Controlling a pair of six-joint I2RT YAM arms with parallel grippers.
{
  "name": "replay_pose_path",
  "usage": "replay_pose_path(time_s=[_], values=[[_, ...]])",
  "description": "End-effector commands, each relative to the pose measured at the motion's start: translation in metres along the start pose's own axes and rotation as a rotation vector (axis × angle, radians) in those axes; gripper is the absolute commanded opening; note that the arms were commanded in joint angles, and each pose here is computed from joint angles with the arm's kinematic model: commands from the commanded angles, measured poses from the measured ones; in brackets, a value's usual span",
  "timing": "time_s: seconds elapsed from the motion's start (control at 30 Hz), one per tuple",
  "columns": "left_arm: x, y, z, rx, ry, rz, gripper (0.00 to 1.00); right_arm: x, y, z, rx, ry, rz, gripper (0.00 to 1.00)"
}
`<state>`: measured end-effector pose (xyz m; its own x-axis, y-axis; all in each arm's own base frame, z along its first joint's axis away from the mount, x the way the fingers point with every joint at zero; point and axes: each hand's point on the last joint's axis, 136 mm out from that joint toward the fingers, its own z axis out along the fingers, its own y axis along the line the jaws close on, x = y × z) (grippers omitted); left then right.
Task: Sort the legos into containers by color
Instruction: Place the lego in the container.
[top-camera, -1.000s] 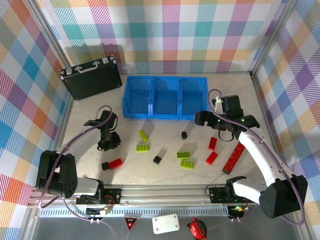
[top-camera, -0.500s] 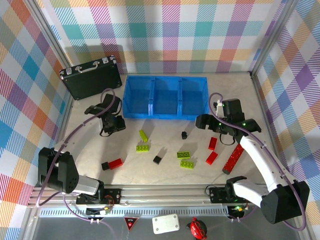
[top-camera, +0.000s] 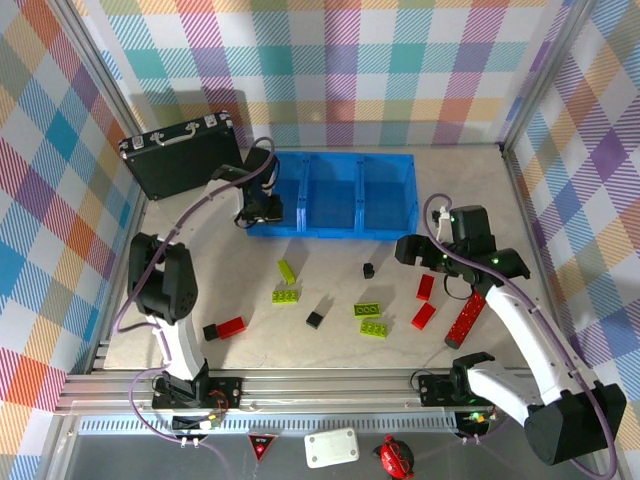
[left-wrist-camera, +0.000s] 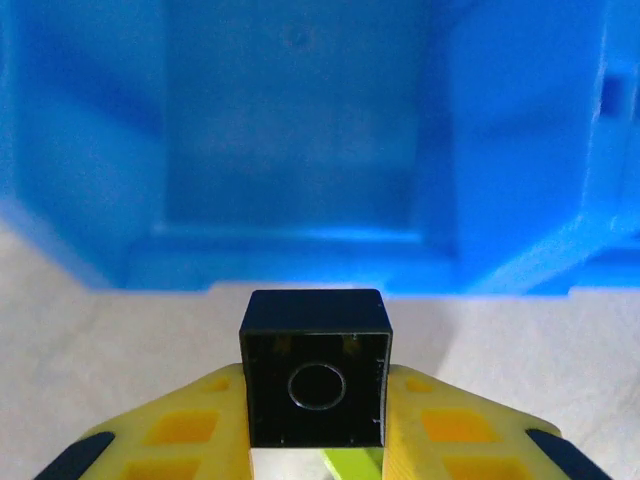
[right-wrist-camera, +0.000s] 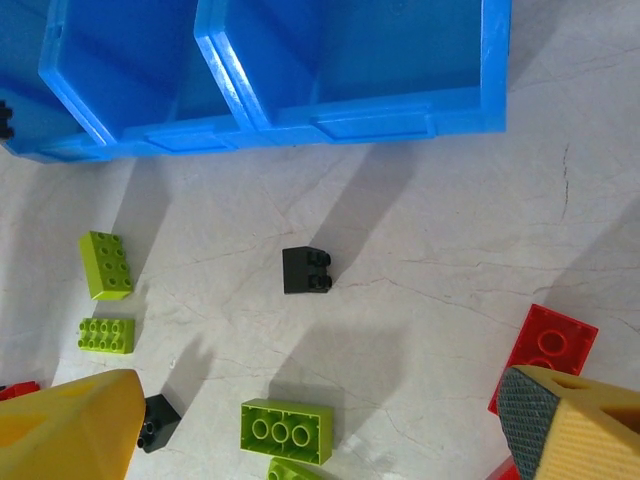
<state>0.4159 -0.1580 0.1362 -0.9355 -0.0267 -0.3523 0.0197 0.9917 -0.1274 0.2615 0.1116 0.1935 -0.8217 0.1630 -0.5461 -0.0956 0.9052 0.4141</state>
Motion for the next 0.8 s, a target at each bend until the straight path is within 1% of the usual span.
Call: replay_pose_path(time_s=[0.0, 0.13, 0.23, 0.37, 0.6, 0.77], values=[[-0.005, -0.005, 0.007, -0.012, 0.048, 0.086, 0.3, 0.008, -0.005, -0.006, 0.022, 0.005, 0.006, 0.92], [-0.006, -0.004, 0.028, -0.04, 0.111, 0.131, 0.29, 0.012, -0.007, -0.011, 0.03, -0.003, 0.008, 0.92], [0.001, -0.004, 0.041, -0.041, 0.165, 0.149, 0.29, 0.014, -0.009, -0.015, 0.038, -0.011, 0.009, 0.93], [0.012, -0.002, 0.05, -0.042, 0.213, 0.154, 0.29, 0.017, -0.011, -0.017, 0.043, -0.014, 0.01, 0.93], [0.025, 0.004, 0.046, -0.052, 0.236, 0.153, 0.28, 0.018, -0.01, -0.017, 0.036, -0.013, 0.011, 0.93], [0.02, 0.0, 0.038, -0.034, 0.211, 0.147, 0.27, 0.017, -0.009, -0.017, 0.033, -0.016, 0.013, 0.93]])
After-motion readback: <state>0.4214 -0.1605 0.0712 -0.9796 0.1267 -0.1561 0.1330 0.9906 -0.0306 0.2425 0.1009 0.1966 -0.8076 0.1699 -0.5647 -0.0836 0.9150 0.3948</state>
